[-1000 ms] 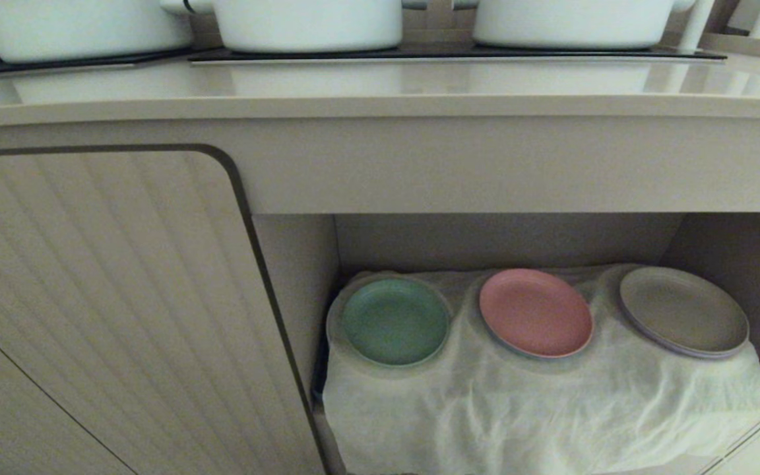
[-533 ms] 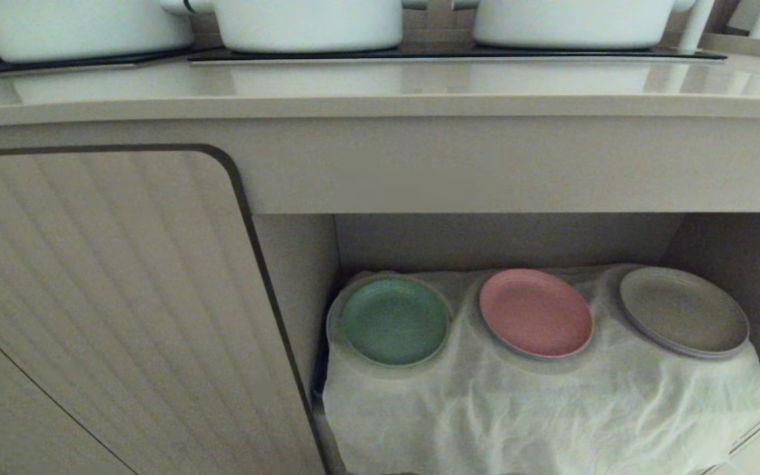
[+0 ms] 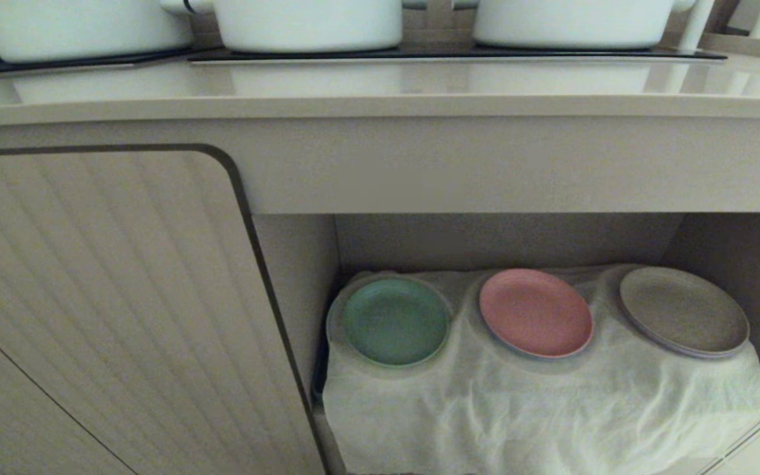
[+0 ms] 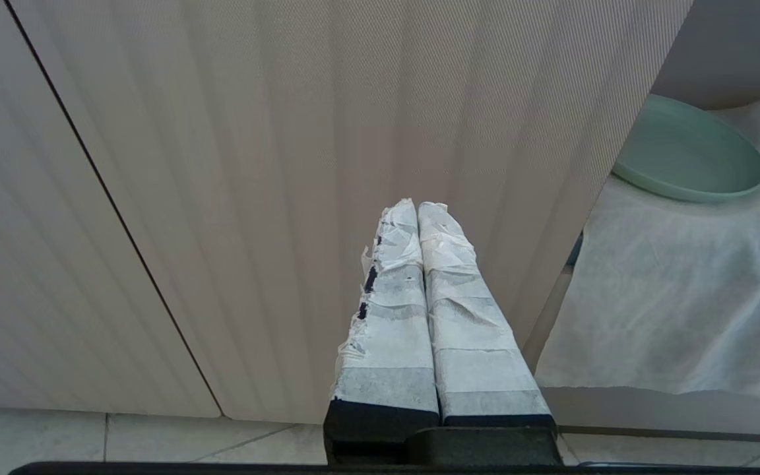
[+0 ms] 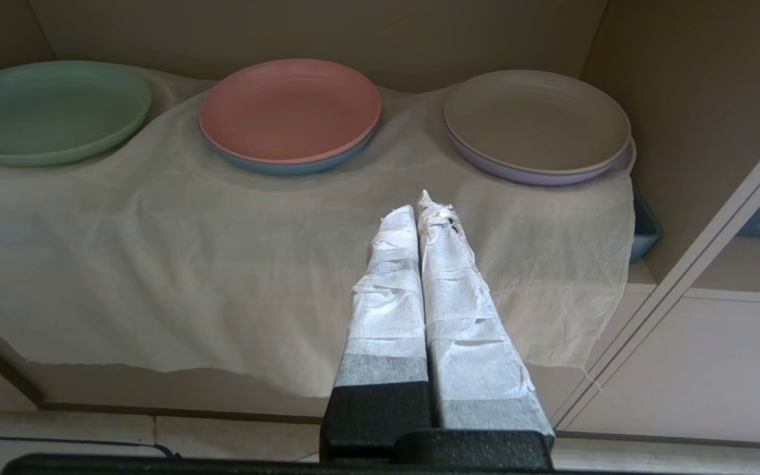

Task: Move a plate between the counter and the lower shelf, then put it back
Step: Pick up the plate in the cupboard

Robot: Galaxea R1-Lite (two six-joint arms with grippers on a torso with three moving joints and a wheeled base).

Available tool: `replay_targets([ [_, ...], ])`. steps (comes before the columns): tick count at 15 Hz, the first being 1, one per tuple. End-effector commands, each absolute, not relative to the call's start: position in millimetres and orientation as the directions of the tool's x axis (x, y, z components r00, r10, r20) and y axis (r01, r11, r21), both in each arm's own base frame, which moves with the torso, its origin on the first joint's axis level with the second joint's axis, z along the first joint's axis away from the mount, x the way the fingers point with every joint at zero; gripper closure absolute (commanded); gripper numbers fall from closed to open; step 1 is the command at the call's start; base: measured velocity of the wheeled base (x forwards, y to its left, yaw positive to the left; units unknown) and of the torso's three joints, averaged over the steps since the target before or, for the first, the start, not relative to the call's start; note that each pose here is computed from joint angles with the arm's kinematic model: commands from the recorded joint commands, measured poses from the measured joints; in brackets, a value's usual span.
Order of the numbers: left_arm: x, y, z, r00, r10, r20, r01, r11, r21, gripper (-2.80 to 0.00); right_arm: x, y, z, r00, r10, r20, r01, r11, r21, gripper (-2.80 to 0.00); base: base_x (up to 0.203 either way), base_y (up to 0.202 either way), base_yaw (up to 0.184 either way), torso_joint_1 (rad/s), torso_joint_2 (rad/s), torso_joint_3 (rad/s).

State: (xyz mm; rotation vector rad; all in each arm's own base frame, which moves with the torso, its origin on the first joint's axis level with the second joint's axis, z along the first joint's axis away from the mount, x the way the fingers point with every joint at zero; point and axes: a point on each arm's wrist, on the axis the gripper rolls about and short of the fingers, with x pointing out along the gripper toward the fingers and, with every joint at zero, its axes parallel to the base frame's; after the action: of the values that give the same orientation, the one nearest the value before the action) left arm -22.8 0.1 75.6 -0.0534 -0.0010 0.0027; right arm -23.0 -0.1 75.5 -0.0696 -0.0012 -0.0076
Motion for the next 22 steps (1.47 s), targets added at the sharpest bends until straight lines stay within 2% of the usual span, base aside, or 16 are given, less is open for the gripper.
replay_targets([
  [1, -22.8, 0.1, 75.6, 1.000, 0.003, 0.002, -0.003, 0.999, -0.054, 0.00, -22.9, -0.2, 75.7, 1.000, -0.011, 0.000, 0.011, 0.998, -0.069, 0.00, 0.000, 0.000, 0.000, 0.000, 0.00, 0.000],
  [22, -22.8, 0.1, 75.6, 1.000, 0.003, 0.002, -0.003, 0.999, -0.054, 0.00, -22.8, -0.1, 75.3, 1.000, -0.008, -0.002, 0.007, 0.997, -0.078, 0.00, 0.000, 0.000, 0.000, 0.000, 0.00, 0.000],
])
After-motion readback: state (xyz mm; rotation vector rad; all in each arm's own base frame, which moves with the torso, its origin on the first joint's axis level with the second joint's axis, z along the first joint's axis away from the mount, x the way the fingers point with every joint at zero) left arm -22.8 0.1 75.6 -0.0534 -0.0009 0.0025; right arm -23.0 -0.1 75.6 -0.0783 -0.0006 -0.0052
